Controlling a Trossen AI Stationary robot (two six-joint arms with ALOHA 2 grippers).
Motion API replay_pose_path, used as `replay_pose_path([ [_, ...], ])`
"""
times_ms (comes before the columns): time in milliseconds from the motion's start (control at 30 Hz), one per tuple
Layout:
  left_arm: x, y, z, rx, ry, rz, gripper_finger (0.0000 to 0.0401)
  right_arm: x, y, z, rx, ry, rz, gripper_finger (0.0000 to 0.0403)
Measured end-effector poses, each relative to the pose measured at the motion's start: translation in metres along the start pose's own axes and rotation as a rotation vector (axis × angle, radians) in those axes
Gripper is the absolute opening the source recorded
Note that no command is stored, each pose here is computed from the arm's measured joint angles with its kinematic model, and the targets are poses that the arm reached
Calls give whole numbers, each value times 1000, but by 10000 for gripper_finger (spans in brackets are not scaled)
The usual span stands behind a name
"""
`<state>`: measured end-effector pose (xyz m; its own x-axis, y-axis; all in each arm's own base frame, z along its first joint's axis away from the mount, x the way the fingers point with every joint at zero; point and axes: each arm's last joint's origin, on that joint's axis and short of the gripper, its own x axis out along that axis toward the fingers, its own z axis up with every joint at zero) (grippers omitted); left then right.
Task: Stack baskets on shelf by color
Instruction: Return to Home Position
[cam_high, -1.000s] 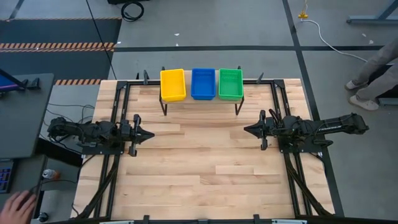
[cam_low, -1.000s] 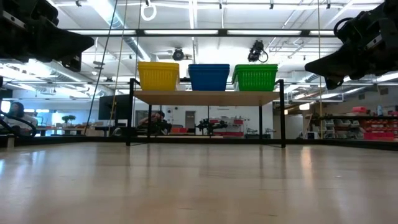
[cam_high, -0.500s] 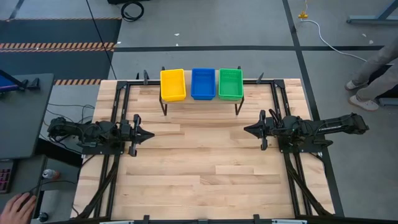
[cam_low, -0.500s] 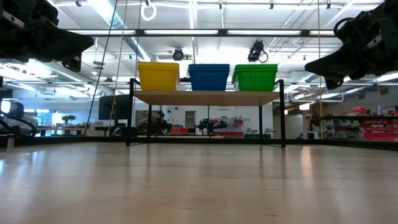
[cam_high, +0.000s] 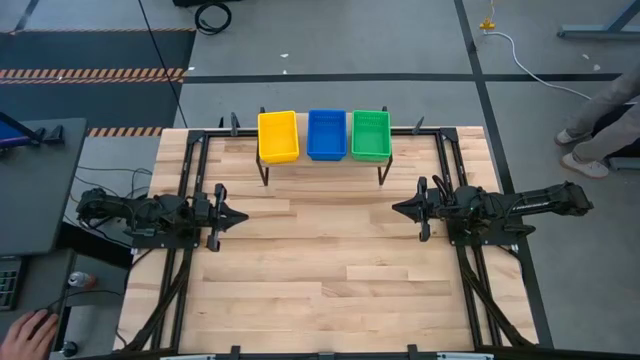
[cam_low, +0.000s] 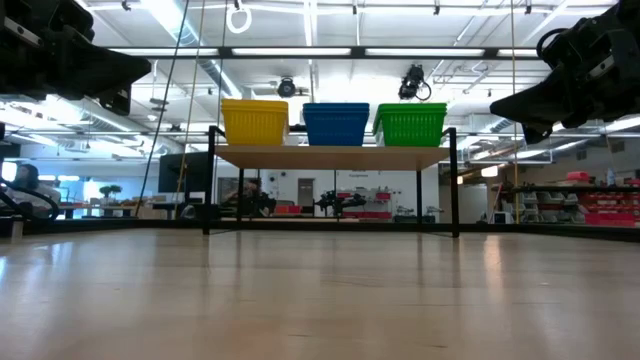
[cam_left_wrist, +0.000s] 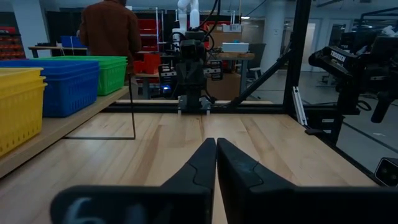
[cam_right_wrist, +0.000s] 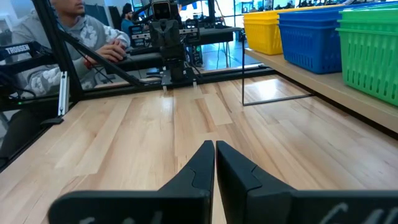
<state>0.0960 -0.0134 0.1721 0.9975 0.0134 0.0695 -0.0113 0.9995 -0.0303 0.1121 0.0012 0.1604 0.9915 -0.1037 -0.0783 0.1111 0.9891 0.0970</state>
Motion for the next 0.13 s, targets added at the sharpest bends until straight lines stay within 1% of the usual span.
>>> replay_pose_path([
  [133,0,0,0,0,0,0,20,0,0,0,0,0,0,23],
])
